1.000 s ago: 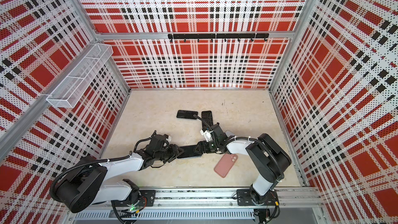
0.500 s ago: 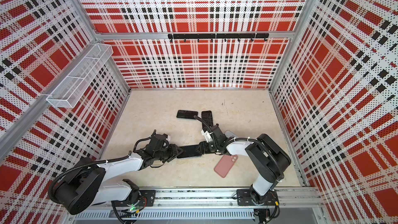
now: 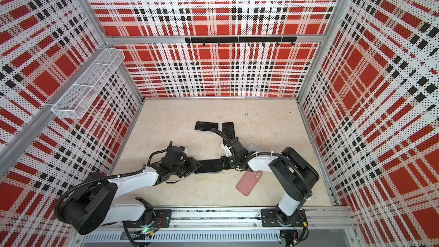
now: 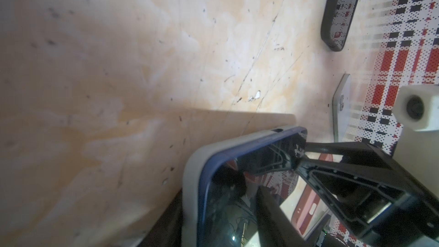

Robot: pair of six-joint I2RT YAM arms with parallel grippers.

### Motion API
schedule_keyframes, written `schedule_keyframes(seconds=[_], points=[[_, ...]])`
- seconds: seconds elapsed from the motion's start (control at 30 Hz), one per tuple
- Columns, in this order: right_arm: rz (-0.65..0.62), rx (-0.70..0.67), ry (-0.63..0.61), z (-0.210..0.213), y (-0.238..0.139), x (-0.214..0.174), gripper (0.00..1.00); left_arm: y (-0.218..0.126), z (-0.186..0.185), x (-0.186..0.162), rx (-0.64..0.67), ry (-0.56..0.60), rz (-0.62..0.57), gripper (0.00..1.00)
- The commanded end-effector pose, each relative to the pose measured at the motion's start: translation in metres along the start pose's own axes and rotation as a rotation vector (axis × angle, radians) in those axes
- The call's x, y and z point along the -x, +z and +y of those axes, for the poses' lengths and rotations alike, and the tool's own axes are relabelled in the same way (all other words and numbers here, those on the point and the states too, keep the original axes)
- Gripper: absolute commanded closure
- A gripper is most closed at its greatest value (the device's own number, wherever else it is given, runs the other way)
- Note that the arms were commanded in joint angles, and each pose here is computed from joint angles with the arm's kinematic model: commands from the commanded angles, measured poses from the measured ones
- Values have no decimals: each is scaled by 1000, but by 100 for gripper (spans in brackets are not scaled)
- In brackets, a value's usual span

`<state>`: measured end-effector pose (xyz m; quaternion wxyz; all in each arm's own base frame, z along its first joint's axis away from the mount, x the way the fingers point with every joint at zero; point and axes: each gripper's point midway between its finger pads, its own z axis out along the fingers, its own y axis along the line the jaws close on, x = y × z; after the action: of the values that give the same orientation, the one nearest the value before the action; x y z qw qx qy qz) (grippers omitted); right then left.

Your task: Put the phone into the phone case

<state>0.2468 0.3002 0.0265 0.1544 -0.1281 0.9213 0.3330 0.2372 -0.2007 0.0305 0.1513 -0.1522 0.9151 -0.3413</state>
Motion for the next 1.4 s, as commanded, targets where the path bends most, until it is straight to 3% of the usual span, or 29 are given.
schedule_keyframes(seconds=[0.0,0.3,0.8,0.97,1.23,1.37], points=[[74,-15,-16,-1,15,-22,77,1,-15,11,-31,24,-20,52],[84,-12,-11,-1,19,-25,93,4,-28,13,-57,39,-20,52],[94,-1,2,-1,26,-28,98,2,-68,11,-202,76,-44,65],[92,3,4,0,27,-27,98,3,-71,9,-216,79,-40,74],[74,-14,-2,-1,21,-26,96,0,-72,9,-240,77,-51,97],[59,-31,-9,-2,18,-20,95,0,-70,9,-237,76,-55,100]])
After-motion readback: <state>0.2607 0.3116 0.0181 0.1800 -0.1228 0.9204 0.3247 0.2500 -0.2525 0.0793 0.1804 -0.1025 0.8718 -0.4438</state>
